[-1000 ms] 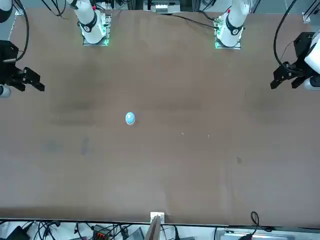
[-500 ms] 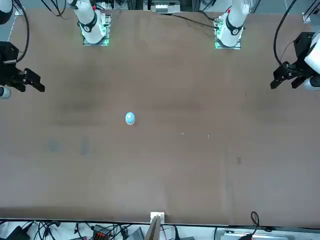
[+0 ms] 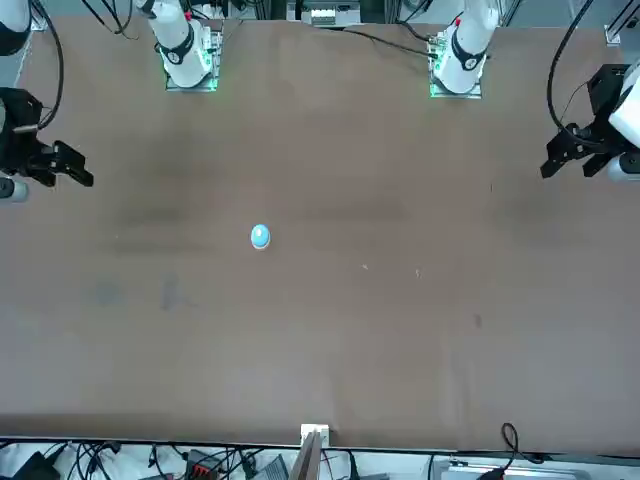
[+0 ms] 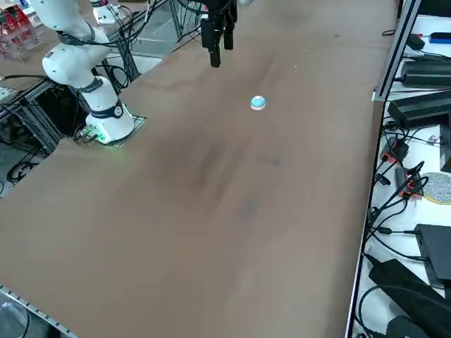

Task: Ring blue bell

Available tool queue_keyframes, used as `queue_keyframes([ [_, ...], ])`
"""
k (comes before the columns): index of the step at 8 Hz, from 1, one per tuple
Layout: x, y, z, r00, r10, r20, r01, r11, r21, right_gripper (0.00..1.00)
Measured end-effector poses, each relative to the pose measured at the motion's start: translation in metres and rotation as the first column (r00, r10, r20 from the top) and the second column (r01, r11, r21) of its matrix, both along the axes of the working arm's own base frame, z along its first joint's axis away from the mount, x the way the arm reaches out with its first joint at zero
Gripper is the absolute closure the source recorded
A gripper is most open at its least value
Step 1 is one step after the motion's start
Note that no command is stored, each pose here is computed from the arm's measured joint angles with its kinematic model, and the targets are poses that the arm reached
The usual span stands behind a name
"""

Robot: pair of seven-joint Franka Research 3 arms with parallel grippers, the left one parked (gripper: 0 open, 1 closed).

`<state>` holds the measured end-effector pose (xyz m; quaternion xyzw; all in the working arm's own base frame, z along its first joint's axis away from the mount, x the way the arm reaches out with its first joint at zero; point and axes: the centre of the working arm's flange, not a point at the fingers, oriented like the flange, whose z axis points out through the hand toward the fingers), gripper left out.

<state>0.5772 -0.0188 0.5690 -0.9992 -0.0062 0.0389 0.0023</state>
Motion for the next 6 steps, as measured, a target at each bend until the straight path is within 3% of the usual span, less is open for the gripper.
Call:
queue_keyframes([
  [1, 0.004, 0.000, -0.010, 1.000, 0.000, -0.018, 0.000, 1.000, 0.001, 0.15],
  [5, 0.009, 0.000, -0.020, 0.999, 0.001, -0.033, -0.001, 1.000, 0.001, 0.96],
  [6, 0.009, 0.000, -0.019, 0.999, 0.001, -0.032, -0.001, 1.000, 0.001, 0.98],
])
